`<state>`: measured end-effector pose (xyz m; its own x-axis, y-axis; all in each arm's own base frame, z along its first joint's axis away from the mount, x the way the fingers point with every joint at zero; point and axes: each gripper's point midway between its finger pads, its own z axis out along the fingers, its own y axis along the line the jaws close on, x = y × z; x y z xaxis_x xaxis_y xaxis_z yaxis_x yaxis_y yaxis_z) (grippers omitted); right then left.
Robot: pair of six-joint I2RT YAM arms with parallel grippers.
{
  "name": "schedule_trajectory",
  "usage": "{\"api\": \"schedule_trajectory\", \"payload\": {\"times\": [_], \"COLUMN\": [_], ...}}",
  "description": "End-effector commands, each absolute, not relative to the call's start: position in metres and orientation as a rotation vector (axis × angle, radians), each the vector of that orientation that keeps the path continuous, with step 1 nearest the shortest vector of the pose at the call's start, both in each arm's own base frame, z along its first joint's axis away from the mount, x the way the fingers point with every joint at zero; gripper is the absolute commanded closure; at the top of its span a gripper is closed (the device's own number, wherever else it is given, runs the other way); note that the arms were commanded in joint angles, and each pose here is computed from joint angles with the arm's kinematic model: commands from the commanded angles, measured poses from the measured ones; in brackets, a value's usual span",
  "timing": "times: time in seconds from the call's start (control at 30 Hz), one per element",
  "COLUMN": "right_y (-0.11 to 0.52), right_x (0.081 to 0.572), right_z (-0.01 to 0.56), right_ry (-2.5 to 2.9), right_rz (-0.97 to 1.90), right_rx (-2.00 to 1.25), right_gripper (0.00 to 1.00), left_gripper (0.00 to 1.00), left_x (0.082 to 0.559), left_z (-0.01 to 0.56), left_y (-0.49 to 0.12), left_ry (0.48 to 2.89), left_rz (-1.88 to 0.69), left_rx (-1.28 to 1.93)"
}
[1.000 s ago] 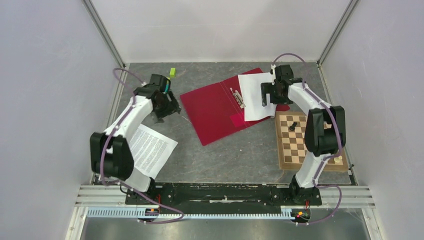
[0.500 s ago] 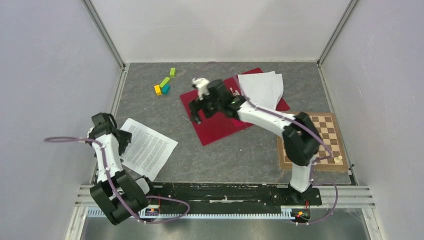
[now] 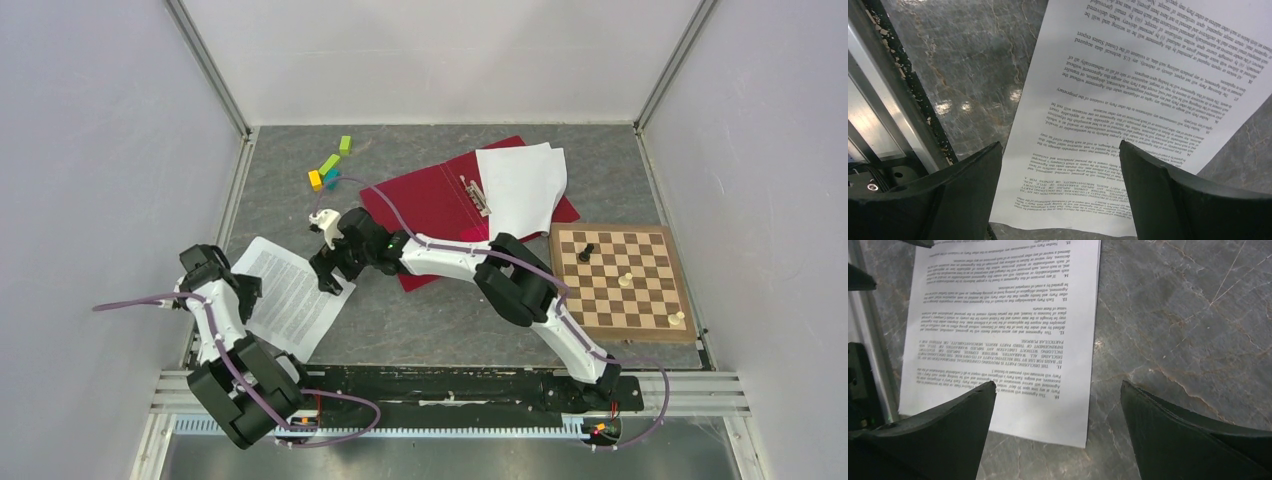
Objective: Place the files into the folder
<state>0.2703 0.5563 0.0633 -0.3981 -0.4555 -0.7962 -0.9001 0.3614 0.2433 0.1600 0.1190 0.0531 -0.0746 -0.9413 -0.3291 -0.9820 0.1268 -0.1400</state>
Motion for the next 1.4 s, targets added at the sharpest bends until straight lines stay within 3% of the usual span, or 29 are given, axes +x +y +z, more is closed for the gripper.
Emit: {"api": "schedule_trajectory", "payload": {"times": [0.0,0.2,0.53,0.9,1.13,1.37], "right_y": [0.583,0.597,0.592,0.608,0.600,0.587], "right_x": [0.294,0.275,0.200,0.170,0.182,0.205], "right_z": [0.088,0.064,0.010,0.042,0.043,0.046], "right_ry": [1.894,1.934,2.100,2.100,2.133,2.152], "right_rz": [0.951,0.966,1.115,1.420,1.425,1.409], "right_rx": [-1.045,-1.084,-1.239,-1.286,-1.240,-1.166], "right_gripper": [0.02,0.02,0.02,0.02,0.02,0.02], "left_gripper": [0.07,0.07,0.07,0.07,0.18,0.39], "left_x": [0.157,0.158,0.165,0.187,0.210,0.210], "left_z": [0.045,0.014,-0.006,-0.010,-0.004,0.013], "left_y": [0.130,0.113,0.102,0.091,0.066,0.064], "left_ry": [1.985,1.948,2.033,2.153,2.234,2.269], "left_rz": [0.241,0.135,0.042,-0.135,-0.347,-0.309], "left_rx": [-1.951,-2.024,-2.028,-1.923,-1.769,-1.693]}}
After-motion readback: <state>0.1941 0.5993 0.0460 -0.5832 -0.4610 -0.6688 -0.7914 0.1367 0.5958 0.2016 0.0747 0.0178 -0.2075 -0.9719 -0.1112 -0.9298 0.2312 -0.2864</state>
